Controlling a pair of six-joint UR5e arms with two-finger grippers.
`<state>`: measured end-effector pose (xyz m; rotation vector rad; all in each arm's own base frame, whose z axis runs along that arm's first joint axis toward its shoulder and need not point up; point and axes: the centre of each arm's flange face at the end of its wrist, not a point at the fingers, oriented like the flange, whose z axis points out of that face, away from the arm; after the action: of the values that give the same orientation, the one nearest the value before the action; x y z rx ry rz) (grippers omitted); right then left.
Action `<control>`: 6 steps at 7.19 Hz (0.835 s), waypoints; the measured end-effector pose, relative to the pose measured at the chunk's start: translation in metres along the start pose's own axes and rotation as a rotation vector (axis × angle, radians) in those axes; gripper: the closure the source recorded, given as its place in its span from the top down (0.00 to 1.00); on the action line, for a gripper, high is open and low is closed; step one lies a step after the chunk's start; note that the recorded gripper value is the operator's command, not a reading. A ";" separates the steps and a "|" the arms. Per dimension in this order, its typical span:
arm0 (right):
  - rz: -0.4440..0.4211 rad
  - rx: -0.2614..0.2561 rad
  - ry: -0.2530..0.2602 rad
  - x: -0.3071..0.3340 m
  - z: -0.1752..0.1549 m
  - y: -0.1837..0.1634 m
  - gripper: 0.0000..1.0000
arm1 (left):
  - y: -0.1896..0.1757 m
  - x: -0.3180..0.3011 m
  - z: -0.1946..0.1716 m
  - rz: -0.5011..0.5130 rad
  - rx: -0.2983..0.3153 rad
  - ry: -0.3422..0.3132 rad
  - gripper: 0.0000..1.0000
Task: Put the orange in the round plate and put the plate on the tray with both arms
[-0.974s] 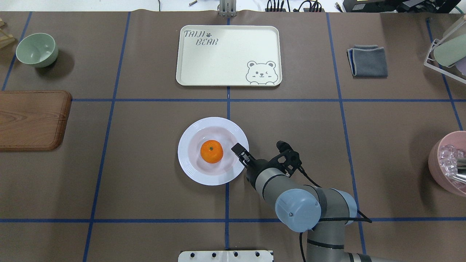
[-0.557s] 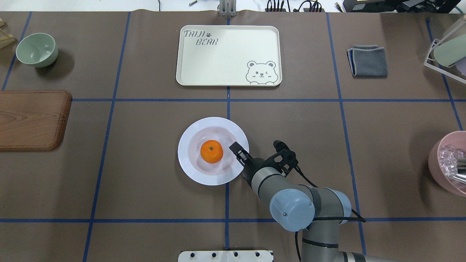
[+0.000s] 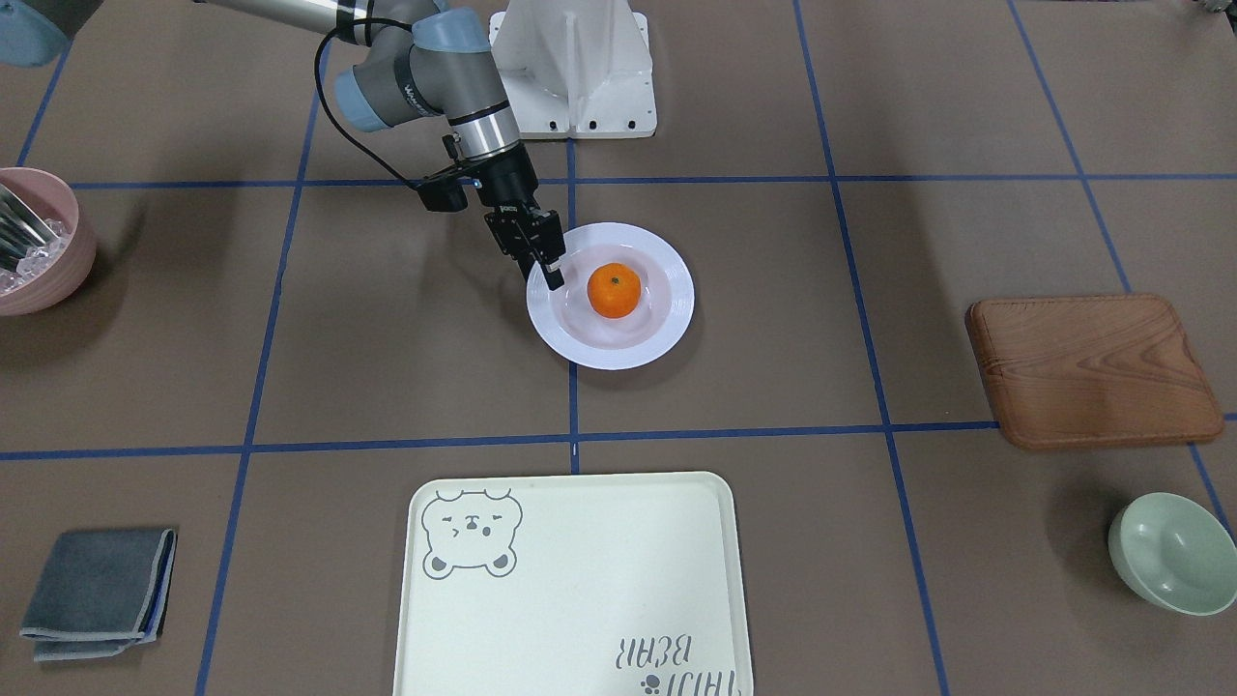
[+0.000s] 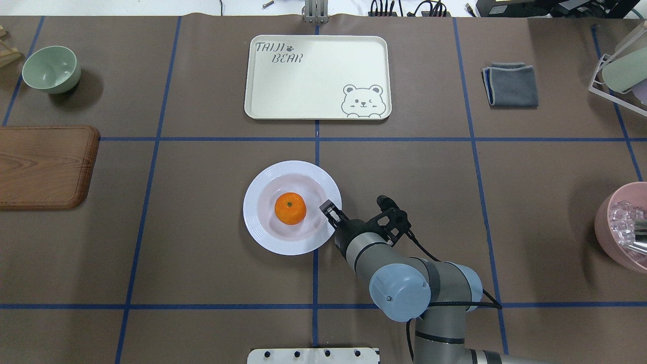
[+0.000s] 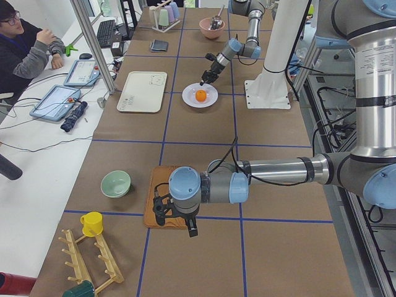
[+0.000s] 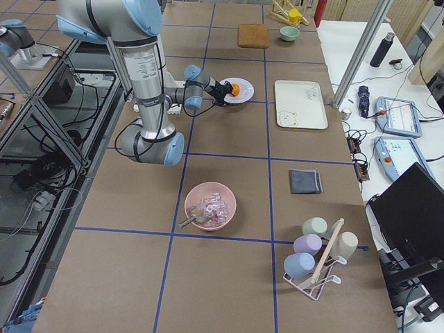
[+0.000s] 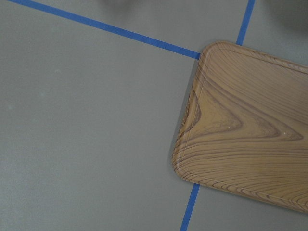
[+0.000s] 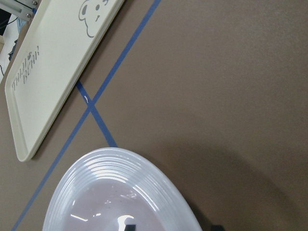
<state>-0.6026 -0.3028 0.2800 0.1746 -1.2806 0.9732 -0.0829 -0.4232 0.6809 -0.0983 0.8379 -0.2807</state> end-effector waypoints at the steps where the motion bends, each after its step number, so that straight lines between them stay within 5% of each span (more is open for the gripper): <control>1: -0.003 0.000 0.002 0.001 0.000 0.001 0.00 | 0.000 0.000 0.000 -0.001 -0.001 0.000 0.98; 6: 0.003 -0.025 -0.021 -0.010 -0.013 0.002 0.00 | 0.000 0.000 0.000 0.000 0.000 0.000 0.98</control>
<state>-0.5945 -0.2993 0.2664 0.1640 -1.3117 0.9595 -0.0829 -0.4235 0.6812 -0.0987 0.8378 -0.2808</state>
